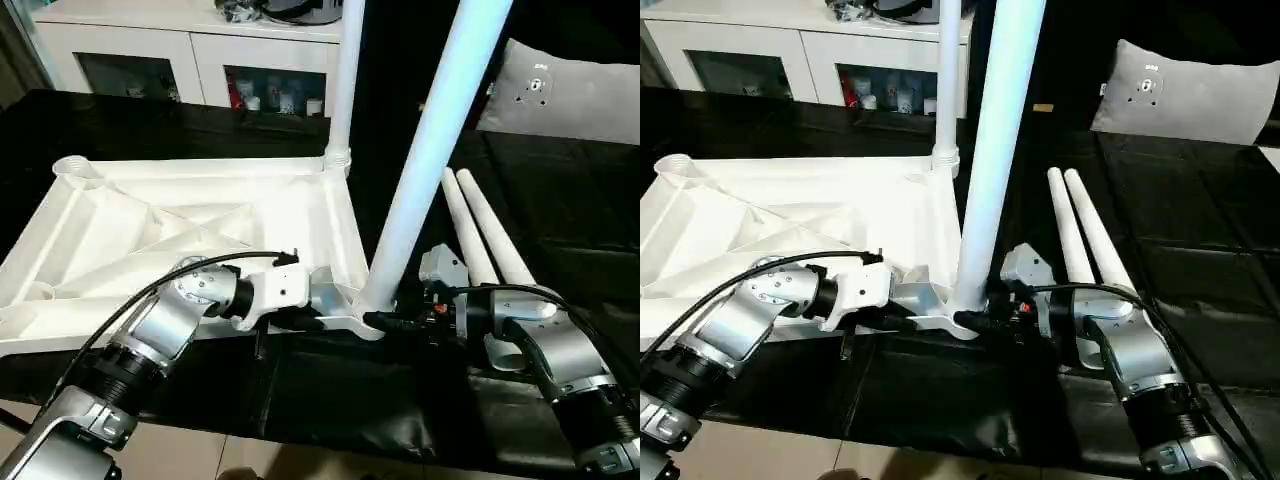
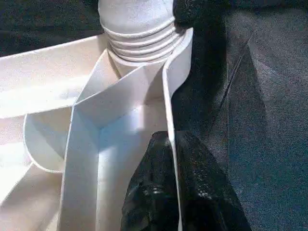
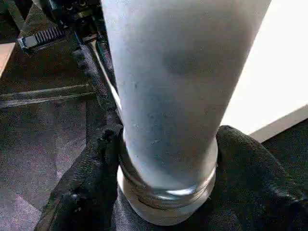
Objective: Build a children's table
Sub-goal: Rotate leg to tighten, then rotate table base
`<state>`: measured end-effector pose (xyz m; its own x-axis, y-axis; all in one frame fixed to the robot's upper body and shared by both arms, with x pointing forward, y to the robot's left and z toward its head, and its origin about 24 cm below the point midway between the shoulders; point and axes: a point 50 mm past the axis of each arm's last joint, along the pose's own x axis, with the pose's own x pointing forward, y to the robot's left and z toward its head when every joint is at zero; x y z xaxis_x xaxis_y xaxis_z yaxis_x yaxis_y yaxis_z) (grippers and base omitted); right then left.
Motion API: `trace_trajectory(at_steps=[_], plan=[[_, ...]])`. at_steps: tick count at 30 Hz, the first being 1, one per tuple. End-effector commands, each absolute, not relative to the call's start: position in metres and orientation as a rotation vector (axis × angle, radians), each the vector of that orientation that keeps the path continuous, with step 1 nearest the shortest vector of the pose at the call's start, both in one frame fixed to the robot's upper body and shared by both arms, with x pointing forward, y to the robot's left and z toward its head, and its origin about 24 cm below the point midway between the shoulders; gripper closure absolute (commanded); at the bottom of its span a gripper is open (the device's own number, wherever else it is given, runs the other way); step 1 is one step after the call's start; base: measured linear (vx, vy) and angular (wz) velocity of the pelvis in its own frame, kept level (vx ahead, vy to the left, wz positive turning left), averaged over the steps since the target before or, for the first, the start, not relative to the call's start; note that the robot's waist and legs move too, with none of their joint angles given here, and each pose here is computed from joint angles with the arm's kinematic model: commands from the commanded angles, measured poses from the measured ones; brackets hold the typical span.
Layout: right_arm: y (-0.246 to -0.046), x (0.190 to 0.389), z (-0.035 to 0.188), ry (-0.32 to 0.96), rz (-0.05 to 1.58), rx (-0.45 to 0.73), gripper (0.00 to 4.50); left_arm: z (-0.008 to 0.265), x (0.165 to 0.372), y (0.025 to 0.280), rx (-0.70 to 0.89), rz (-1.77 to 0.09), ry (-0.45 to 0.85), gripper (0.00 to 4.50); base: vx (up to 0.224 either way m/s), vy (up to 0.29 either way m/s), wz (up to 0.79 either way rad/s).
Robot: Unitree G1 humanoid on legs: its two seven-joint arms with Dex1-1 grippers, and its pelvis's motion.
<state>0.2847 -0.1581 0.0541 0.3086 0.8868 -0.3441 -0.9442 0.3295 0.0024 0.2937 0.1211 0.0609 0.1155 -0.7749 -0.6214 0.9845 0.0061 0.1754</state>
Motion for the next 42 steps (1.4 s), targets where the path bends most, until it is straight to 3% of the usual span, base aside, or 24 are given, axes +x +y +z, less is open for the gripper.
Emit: trace_trajectory(at_steps=[1, 8, 9, 12, 16, 20, 22, 26, 32, 33, 34, 38, 40, 42], plan=[[-0.153, 0.283, 0.054, 0.309, 1.253, -0.191, 1.78, 0.053, 0.288, 0.118, 0.682, -1.489, 0.434, 4.50, 0.000, 0.000, 0.00], [-0.133, 0.273, 0.052, 0.280, 1.215, -0.042, 1.84, 0.055, 0.301, 0.099, 0.558, -1.339, 0.412, 4.50, 0.000, 0.000, 0.00], [-0.124, 0.275, 0.045, 0.298, 1.120, -0.031, 1.85, 0.057, 0.310, 0.086, 0.508, -1.246, 0.389, 4.50, 0.000, 0.000, 0.00], [-0.118, 0.279, 0.040, 0.311, 1.034, -0.019, 1.86, 0.059, 0.315, 0.077, 0.475, -1.193, 0.379, 4.50, 0.000, 0.000, 0.00], [-0.104, 0.294, 0.038, 0.311, 0.773, 0.119, 1.86, 0.065, 0.327, 0.055, 0.411, -1.056, 0.344, 4.50, 0.000, 0.000, 0.00], [-0.100, 0.303, 0.038, 0.322, 0.596, 0.172, 1.86, 0.069, 0.333, 0.043, 0.399, -0.991, 0.303, 4.50, 0.000, 0.000, 0.00], [-0.103, 0.308, 0.040, 0.297, 0.496, 0.193, 1.30, 0.071, 0.335, 0.038, 0.444, -0.987, 0.267, 4.50, 0.000, 0.000, 0.00], [-0.111, 0.307, 0.047, 0.246, 0.481, 0.228, 0.93, 0.071, 0.333, 0.040, 0.504, -1.020, 0.227, 4.50, 0.000, 0.000, 0.00], [-0.129, 0.301, 0.056, 0.180, 0.443, 0.125, 0.39, 0.075, 0.333, 0.040, 0.499, -1.040, 0.137, 4.50, 0.000, 0.000, 0.00], [-0.131, 0.299, 0.057, 0.175, 0.439, 0.108, 0.25, 0.076, 0.333, 0.040, 0.478, -1.049, 0.132, 4.06, 0.000, 0.000, 0.00], [-0.135, 0.290, 0.059, 0.173, 0.473, 0.093, 0.25, 0.079, 0.329, 0.039, 0.410, -1.077, 0.116, 4.06, 0.000, 0.000, 0.00], [-0.136, 0.280, 0.063, 0.169, 0.517, 0.096, 0.00, 0.084, 0.327, 0.044, 0.381, -1.048, 0.077, 3.75, 0.000, 0.000, 0.00], [-0.138, 0.276, 0.064, 0.163, 0.521, 0.096, 0.00, 0.085, 0.327, 0.053, 0.337, -1.016, 0.095, 3.63, 0.000, 0.000, 0.00], [-0.137, 0.270, 0.060, 0.210, 0.542, 0.088, 0.00, 0.087, 0.329, 0.084, 0.300, -0.915, 0.127, 3.63, 0.000, 0.000, 0.00]])
